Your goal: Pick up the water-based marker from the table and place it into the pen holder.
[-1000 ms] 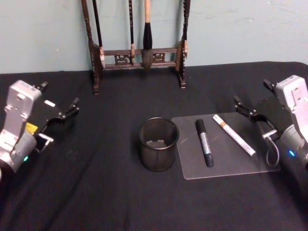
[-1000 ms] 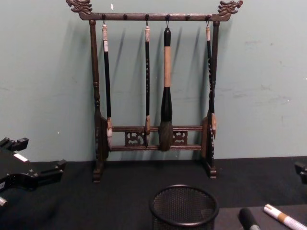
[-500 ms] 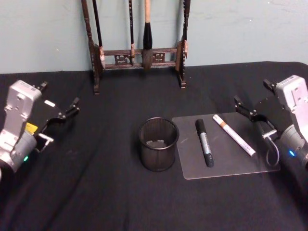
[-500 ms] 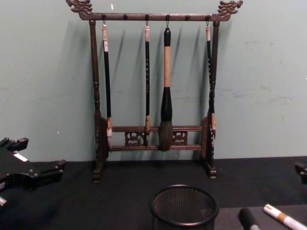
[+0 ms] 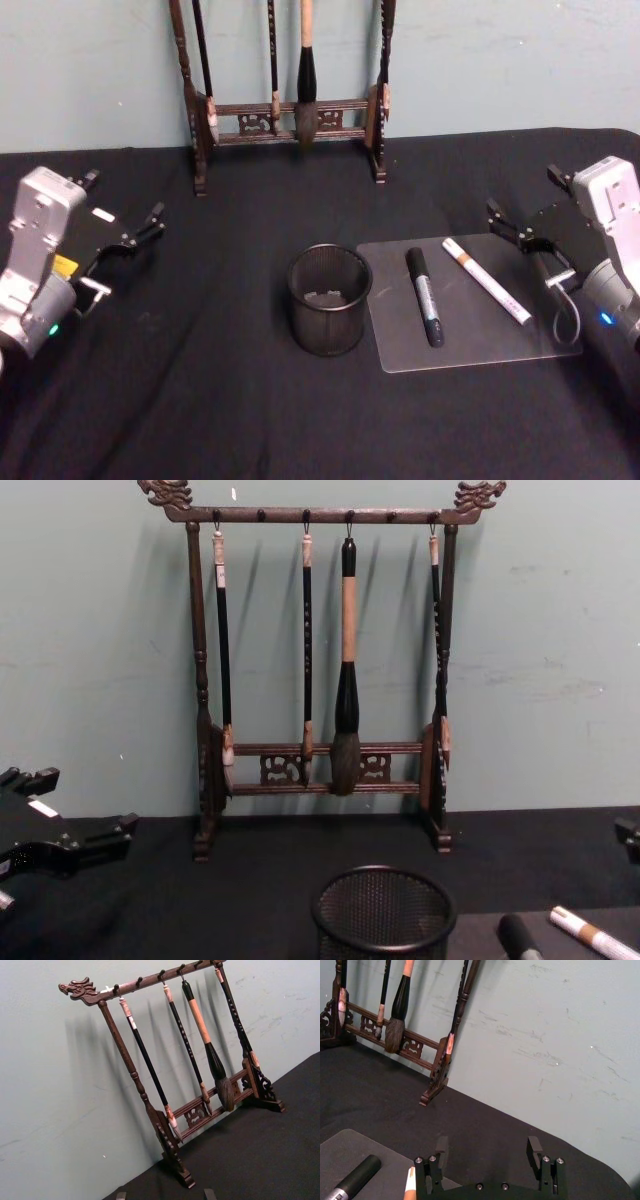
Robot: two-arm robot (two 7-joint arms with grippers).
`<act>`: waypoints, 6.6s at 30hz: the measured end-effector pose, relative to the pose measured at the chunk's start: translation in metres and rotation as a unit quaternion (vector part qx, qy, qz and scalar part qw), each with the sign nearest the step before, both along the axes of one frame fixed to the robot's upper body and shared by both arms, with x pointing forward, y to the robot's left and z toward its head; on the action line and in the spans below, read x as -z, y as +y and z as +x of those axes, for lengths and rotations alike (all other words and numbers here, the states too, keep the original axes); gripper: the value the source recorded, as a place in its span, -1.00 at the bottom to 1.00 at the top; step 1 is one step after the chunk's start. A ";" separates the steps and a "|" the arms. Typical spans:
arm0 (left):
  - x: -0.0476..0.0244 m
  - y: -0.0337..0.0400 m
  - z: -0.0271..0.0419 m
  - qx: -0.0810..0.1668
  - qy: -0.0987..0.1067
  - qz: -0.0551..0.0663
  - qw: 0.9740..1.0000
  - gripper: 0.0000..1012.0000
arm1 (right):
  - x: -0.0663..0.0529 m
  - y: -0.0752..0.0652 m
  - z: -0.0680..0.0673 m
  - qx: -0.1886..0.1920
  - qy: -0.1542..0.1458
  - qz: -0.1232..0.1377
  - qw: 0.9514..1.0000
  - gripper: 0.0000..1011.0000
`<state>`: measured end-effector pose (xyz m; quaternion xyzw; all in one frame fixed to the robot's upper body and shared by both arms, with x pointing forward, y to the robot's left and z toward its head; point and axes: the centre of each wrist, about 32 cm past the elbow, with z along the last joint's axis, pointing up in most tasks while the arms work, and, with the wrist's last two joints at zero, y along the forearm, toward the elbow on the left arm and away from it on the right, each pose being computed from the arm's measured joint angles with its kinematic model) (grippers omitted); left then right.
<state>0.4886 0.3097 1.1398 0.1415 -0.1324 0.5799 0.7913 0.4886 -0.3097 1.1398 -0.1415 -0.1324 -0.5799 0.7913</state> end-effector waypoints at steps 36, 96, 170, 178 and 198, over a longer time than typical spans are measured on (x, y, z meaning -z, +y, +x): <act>0.0000 0.0000 0.0000 0.000 0.000 0.000 1.000 0.98 | 0.000 0.000 0.000 0.000 0.000 0.000 1.000 0.98; 0.0000 0.0000 0.0000 0.000 0.000 0.000 1.000 0.98 | -0.022 -0.019 0.020 -0.111 0.249 0.027 0.962 0.98; 0.0000 0.0000 0.0000 0.000 0.000 0.000 1.000 0.98 | -0.013 -0.020 0.025 -0.120 0.258 0.021 0.958 0.98; 0.0000 0.0000 0.0000 0.000 0.000 0.000 1.000 0.98 | -0.013 -0.020 0.025 -0.120 0.258 0.021 0.958 0.98; 0.0000 0.0000 0.0000 0.000 0.000 0.000 1.000 0.98 | -0.012 -0.021 0.025 -0.120 0.264 0.026 0.957 0.98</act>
